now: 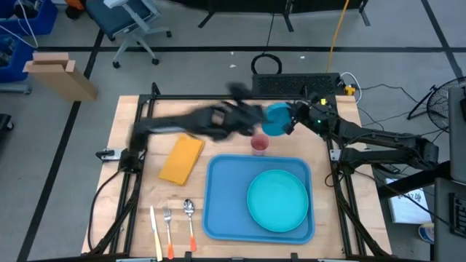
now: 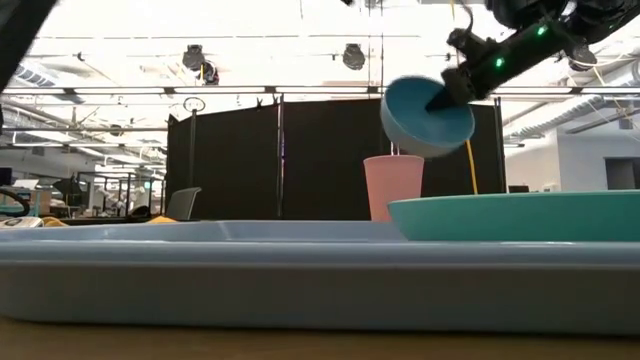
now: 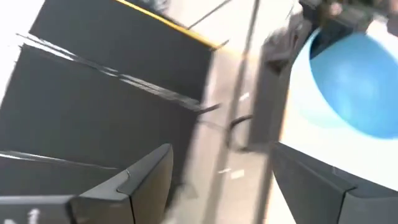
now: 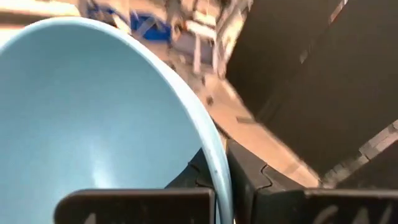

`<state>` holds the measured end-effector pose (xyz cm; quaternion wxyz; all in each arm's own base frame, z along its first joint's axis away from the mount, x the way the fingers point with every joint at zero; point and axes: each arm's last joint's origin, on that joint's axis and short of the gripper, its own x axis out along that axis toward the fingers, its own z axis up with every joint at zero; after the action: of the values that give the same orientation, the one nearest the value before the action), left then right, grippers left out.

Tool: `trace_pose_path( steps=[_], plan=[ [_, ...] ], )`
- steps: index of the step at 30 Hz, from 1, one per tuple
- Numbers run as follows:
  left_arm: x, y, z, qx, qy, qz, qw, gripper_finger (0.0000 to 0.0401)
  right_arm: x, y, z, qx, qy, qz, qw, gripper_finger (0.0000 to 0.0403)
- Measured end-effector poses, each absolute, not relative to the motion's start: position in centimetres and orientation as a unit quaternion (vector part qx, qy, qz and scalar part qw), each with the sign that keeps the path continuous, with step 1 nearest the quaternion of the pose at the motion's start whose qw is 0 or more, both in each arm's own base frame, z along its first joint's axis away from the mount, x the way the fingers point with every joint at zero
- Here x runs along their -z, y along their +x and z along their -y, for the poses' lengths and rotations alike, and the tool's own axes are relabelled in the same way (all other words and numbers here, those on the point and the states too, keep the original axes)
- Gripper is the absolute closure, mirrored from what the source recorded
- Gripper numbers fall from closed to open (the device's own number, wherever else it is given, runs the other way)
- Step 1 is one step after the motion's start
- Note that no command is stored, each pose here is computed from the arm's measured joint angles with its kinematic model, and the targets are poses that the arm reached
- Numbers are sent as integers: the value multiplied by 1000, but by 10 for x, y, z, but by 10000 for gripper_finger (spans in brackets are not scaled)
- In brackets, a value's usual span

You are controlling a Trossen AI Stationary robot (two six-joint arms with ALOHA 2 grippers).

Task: Set up tray
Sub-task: Put the blue bowl on the light blue plate

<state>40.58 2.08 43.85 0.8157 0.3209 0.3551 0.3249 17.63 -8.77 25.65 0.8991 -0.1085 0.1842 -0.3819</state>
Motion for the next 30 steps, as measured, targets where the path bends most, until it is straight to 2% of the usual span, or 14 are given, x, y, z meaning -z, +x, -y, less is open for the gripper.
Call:
trace_pose_path(
  steps=[2, 5, 8, 11, 15, 19, 20, 26, 28, 30],
  plan=[
    [-463, 367, -29, -266, 243, -349, 865, 140, -262, 176, 87, 375, -109, -167, 905, 398],
    [-477, 331, -48, -120, 140, -350, 918, 158, -260, 176, 84, 329, -111, -174, 922, 398],
    [-474, 312, -59, -52, 99, -352, 930, 184, -264, 176, 81, 287, -108, -155, 939, 398],
    [-470, 291, -67, -55, 109, -333, 935, 221, -264, 176, 81, 278, -107, -152, 942, 398],
    [-436, 271, -78, -41, 114, -309, 943, 291, -266, 174, 80, 273, -107, -147, 945, 398],
    [-404, 239, -75, -30, 95, -208, 973, 379, -266, 173, 78, 250, -104, -146, 951, 398],
    [-396, 230, -74, -39, 90, -187, 977, 389, -267, 172, 77, 244, -104, -144, 954, 398],
    [-326, 195, -59, -76, 34, -120, 989, 397, -268, 165, 73, 228, -68, -178, 955, 399],
    [-312, 185, -57, -102, 20, -81, 991, 396, -278, 163, 72, 225, -63, -199, 952, 399],
    [-291, 179, -55, -113, -5, -82, 990, 393, -290, 162, 71, 223, -56, -215, 949, 399]
  ],
)
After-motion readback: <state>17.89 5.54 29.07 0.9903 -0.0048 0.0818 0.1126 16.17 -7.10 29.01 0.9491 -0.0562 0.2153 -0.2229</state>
